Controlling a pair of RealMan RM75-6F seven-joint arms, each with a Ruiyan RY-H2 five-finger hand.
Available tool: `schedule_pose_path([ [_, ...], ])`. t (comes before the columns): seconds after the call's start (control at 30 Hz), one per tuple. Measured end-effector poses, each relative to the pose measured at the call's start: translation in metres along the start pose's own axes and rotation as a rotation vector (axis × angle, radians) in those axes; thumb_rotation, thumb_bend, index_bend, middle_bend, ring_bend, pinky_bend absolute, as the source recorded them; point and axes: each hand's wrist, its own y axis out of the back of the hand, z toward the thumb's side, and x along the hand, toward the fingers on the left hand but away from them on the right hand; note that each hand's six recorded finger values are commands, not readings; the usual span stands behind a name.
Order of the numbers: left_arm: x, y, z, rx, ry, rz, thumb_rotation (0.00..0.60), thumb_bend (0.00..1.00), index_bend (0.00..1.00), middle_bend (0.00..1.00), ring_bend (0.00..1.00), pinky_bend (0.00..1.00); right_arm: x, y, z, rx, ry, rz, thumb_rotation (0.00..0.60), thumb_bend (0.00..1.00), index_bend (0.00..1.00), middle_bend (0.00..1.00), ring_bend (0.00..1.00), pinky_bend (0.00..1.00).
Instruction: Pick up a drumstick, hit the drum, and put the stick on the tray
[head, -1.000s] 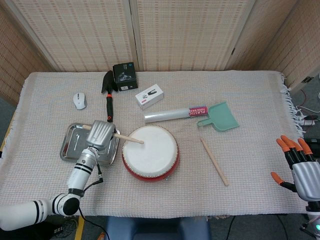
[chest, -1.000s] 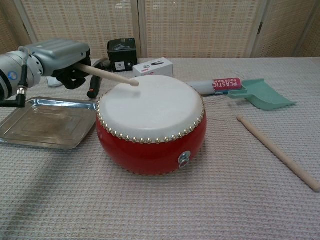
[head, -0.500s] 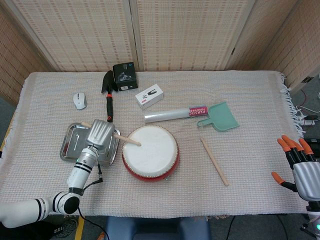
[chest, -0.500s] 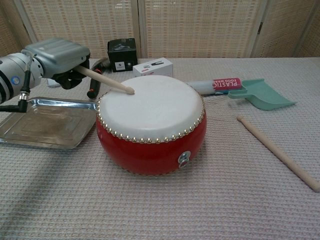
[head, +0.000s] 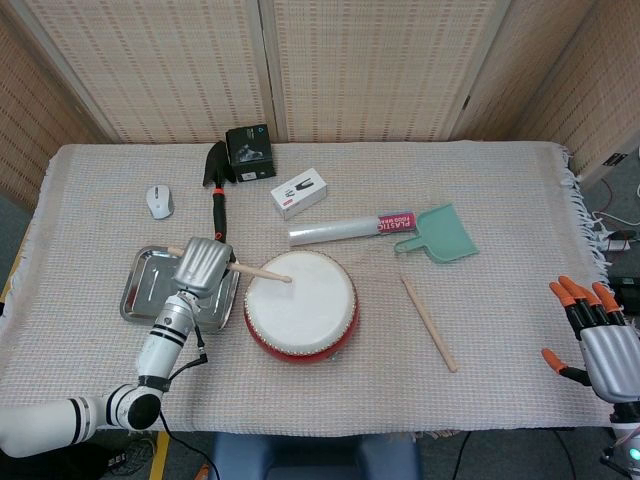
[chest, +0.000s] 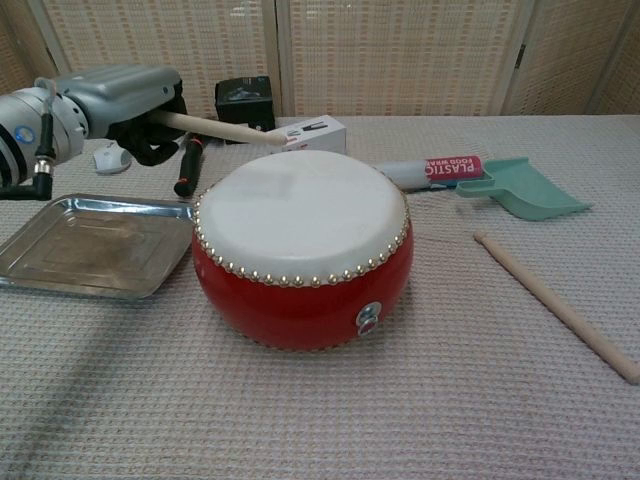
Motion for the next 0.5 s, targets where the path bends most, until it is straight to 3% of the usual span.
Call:
schedule_pose_path([
  [0.13,0.0,-0.018,0.004,0.143,-0.016,-0.02,0.6,0.71,1.0,1.0,1.0,1.0,-0.002,-0.004,0.0,0.007,-0.012,0.031,0.6,0.21,0.0,0.02,0.0,0.0],
  [0.23,0.001,-0.015,0.002,0.173,-0.001,-0.002,0.6,0.71,1.0,1.0,1.0,1.0,-0.002,-0.003,0.001,0.008,-0.011,0.028,0.6,0.21,0.0,0.02,0.0,0.0],
  [0.5,-0.002,0.01,0.006,-0.151,0.022,0.028,0.6,0.71,1.0,1.0,1.0,1.0,-0.002,-0.004,0.0,0.006,-0.014,0.026,0.6,0.21,0.0,0.02,0.0,0.0],
])
